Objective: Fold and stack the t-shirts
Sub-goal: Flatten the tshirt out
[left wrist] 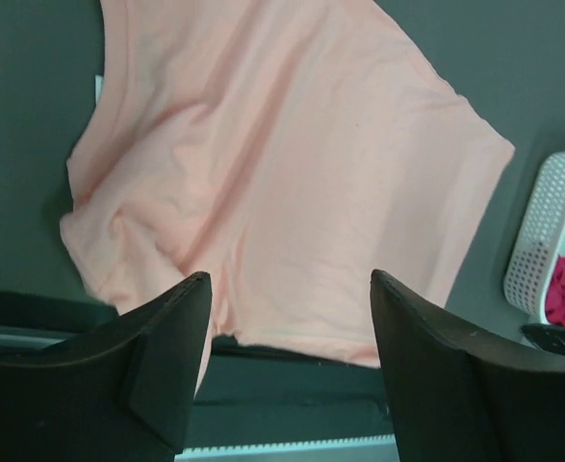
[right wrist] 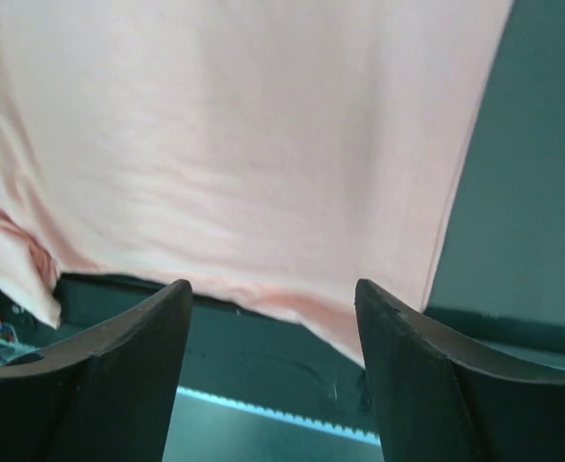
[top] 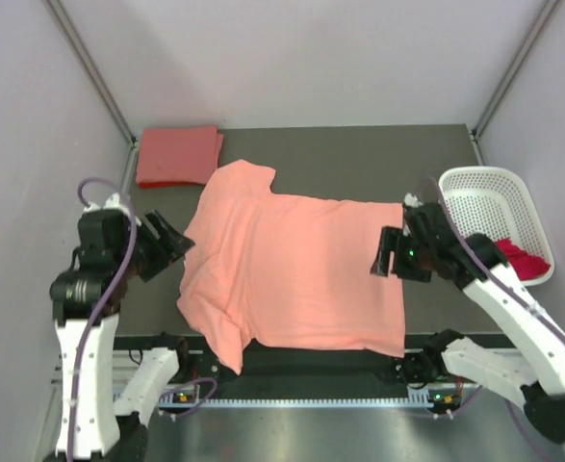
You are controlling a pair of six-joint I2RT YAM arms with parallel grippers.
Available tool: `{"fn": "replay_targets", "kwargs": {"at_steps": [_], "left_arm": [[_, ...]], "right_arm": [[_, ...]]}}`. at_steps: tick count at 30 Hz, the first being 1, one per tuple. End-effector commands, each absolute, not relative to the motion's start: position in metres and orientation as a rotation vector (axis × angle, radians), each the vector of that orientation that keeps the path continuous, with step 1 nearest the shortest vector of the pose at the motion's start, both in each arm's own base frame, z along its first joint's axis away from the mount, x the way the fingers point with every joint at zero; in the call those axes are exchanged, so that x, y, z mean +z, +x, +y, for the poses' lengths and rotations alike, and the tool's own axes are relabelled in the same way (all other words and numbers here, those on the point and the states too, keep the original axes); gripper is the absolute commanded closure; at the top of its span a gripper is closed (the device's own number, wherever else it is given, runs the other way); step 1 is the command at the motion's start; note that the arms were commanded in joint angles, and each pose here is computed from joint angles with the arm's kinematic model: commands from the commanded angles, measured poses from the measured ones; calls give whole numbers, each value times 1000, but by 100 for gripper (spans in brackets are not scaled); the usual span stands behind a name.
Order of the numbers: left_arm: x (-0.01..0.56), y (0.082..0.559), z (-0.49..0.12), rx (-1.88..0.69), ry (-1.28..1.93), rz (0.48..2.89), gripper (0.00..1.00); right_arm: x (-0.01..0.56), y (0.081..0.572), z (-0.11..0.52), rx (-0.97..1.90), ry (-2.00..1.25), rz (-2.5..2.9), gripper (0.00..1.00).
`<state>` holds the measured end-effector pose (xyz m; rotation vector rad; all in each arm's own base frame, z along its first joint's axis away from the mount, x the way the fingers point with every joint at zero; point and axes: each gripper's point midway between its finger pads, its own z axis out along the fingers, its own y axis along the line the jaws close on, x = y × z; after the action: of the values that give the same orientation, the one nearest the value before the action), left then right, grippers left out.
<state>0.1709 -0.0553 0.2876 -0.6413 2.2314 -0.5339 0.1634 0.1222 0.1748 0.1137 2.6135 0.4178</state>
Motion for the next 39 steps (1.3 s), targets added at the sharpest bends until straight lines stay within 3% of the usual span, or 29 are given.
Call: {"fn": "replay_targets", "kwargs": {"at_steps": [1, 5, 7, 14, 23, 27, 28, 31, 32, 39], "left_arm": [[280, 251, -40, -434, -640, 2174, 29], [240, 320, -48, -355, -609, 2292, 22], [213, 363, -40, -162, -584, 2333, 18], [132, 473, -38, 34, -446, 2392, 28], [62, 529, -34, 147, -250, 2479, 30], [36, 525, -41, 95, -245, 2552, 48], [32, 521, -43, 76, -249, 2575, 64], [28, 504, -56, 8, -291, 2636, 96], [29, 493, -60, -11, -291, 2651, 100], [65, 407, -92, -76, -289, 2674, 100]], "right_arm": [[205, 228, 139, 395, 31, 2474, 32], [194, 270, 152, 354, -3, 2545, 32], [201, 289, 156, 357, -6, 2531, 32], [183, 336, 160, 367, 26, 2598, 31], [171, 355, 129, 341, 151, 2600, 31], [163, 357, 123, 336, 185, 2609, 31], [161, 358, 121, 334, 191, 2608, 31], [158, 361, 119, 335, 204, 2609, 31], [156, 362, 119, 335, 207, 2612, 31], [128, 371, 108, 292, 276, 2657, 31]]}}
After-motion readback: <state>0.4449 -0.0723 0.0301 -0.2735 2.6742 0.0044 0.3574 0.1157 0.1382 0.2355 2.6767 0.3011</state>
